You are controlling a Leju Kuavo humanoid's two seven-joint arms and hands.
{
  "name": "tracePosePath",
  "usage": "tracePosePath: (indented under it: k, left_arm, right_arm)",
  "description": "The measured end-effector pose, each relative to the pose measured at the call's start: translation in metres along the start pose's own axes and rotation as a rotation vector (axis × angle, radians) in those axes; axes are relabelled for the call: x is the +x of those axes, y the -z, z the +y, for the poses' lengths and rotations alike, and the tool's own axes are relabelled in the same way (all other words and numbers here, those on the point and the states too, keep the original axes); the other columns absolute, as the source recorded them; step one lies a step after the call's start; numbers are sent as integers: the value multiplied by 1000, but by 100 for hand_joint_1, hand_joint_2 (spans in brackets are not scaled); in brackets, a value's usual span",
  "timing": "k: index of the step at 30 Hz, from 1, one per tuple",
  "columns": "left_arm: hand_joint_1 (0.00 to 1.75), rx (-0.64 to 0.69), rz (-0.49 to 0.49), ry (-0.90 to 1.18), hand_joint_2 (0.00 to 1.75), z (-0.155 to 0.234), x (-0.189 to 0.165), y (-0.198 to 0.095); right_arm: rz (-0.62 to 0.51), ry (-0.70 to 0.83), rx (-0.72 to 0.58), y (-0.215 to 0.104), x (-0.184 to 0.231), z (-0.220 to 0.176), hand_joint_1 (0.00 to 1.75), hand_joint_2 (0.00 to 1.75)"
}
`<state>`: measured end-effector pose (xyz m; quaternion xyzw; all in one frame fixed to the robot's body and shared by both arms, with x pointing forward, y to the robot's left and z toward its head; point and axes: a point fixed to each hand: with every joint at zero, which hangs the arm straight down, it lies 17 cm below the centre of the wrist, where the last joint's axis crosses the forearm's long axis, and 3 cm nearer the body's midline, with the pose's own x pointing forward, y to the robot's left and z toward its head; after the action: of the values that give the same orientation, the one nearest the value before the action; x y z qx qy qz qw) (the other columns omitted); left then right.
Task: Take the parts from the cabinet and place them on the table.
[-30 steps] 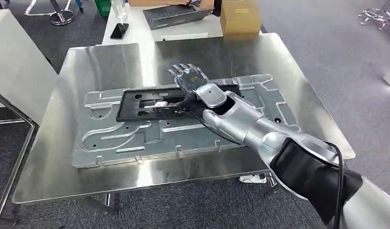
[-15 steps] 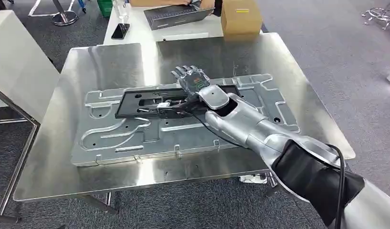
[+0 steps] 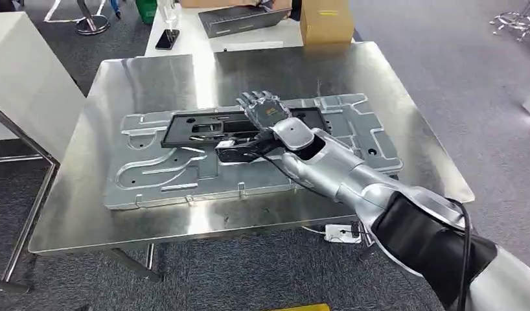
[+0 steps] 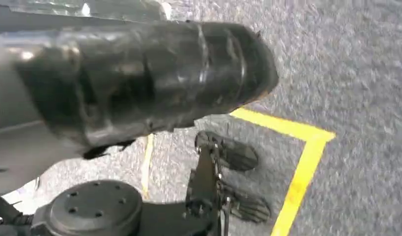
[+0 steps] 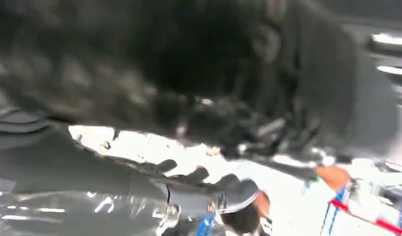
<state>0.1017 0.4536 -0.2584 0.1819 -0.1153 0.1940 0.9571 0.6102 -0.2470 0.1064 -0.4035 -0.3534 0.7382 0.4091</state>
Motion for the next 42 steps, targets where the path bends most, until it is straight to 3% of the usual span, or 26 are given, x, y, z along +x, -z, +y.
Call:
tracePosePath:
  k: [42]
  left_arm:
    - [0,-19,15,4,0,-14,-8,-3]
  right_arm:
    - [72,-43,-6,-6,-47,-13,0,0]
